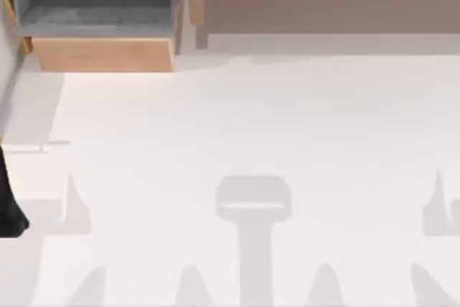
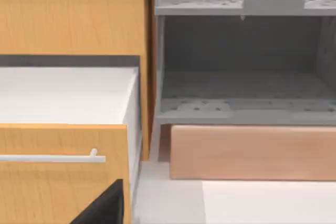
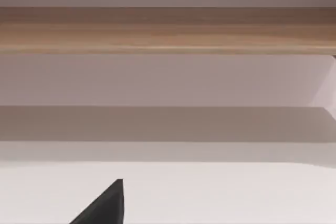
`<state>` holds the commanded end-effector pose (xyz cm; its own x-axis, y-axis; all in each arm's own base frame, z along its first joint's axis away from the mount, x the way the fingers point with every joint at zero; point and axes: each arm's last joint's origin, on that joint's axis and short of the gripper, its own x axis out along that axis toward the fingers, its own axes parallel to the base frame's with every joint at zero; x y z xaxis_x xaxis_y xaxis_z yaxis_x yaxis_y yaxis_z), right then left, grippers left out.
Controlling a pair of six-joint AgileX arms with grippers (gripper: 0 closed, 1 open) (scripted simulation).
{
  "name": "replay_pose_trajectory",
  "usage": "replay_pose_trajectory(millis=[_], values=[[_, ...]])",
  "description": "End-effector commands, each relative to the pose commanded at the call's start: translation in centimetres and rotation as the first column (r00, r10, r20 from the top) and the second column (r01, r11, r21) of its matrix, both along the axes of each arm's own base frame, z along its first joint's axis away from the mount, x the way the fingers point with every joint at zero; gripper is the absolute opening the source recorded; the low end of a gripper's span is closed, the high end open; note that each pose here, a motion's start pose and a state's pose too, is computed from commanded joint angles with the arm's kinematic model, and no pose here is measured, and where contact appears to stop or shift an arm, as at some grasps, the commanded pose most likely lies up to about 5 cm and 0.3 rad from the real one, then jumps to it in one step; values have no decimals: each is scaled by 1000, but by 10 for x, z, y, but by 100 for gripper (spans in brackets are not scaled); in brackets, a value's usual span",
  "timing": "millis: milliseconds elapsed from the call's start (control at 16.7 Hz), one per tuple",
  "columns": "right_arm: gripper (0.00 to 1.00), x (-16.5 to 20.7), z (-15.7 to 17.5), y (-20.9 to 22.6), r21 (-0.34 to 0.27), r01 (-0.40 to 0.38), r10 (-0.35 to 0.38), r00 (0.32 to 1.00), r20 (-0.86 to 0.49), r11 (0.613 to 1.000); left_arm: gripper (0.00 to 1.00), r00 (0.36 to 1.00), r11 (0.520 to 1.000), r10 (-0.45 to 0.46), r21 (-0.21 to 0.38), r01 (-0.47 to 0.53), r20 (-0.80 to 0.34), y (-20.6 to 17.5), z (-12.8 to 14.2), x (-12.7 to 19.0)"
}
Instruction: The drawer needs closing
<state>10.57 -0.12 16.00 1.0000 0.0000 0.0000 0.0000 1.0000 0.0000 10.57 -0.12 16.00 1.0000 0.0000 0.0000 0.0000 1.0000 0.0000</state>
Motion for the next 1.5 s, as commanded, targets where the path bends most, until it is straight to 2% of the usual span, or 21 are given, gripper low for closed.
replay_pose_trajectory(millis=[240,660,960,1320,1500], values=[[100,0,0,0,0,0,0,1000,0,1000,100,1000,1000,-2,0,2,12,-2,11,0],[100,0,0,0,0,0,0,1000,0,1000,100,1000,1000,0,1,0,-1,-26,79,25],[100,0,0,0,0,0,0,1000,0,1000,100,1000,1000,0,2,0,-4,-50,112,48],[100,0,0,0,0,0,0,1000,0,1000,100,1000,1000,1,0,-1,-1,-52,115,50],[100,0,0,0,0,0,0,1000,0,1000,100,1000,999,-3,54,4,-13,-49,109,58]])
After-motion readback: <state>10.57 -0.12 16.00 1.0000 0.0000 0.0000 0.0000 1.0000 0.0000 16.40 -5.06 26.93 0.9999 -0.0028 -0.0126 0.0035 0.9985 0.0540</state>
